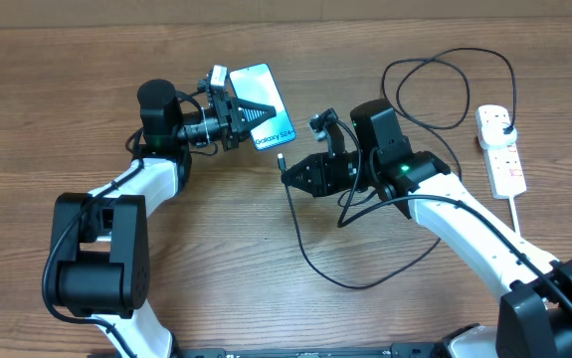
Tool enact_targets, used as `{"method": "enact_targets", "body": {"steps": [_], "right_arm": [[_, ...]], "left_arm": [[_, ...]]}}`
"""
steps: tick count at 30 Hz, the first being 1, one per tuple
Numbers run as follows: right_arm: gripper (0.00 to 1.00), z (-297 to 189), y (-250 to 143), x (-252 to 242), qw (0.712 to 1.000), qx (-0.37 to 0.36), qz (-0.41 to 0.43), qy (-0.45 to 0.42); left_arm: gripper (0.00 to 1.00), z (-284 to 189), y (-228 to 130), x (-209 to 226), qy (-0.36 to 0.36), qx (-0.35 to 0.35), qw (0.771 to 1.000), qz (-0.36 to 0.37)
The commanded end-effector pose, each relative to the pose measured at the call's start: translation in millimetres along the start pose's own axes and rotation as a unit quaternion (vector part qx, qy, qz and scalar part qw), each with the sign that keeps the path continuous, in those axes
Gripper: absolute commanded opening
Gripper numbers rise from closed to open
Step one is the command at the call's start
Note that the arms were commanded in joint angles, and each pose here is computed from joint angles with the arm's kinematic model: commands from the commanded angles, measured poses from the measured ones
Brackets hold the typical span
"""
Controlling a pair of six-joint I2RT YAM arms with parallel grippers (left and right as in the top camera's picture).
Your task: Plug charger to phone and switch on socket
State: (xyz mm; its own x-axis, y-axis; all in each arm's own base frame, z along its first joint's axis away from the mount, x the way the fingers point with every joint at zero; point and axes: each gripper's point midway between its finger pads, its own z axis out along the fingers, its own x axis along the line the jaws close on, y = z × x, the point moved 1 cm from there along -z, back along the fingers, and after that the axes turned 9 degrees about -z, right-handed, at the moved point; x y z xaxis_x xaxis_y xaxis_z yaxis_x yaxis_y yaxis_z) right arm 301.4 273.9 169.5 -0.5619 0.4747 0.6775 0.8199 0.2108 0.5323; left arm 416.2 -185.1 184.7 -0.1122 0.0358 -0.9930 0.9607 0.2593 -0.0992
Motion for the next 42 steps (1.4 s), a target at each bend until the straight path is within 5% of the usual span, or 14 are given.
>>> {"method": "enact_targets", "body": {"steps": [1, 42], "right_arm": [[0.04, 0.3, 2.8, 3.8, 1.000, -0.005, 0.001, 0.014], [0.04, -3.3, 6.9, -9.4, 1.000, -0.015, 0.008, -0.008]], "left_arm": [[0.04, -1.9, -3.2, -19.0, -0.011, 0.009, 0.999, 0.028], [0.04, 6.0, -15.9, -19.0, -0.011, 0.039, 0.999, 0.035]]}}
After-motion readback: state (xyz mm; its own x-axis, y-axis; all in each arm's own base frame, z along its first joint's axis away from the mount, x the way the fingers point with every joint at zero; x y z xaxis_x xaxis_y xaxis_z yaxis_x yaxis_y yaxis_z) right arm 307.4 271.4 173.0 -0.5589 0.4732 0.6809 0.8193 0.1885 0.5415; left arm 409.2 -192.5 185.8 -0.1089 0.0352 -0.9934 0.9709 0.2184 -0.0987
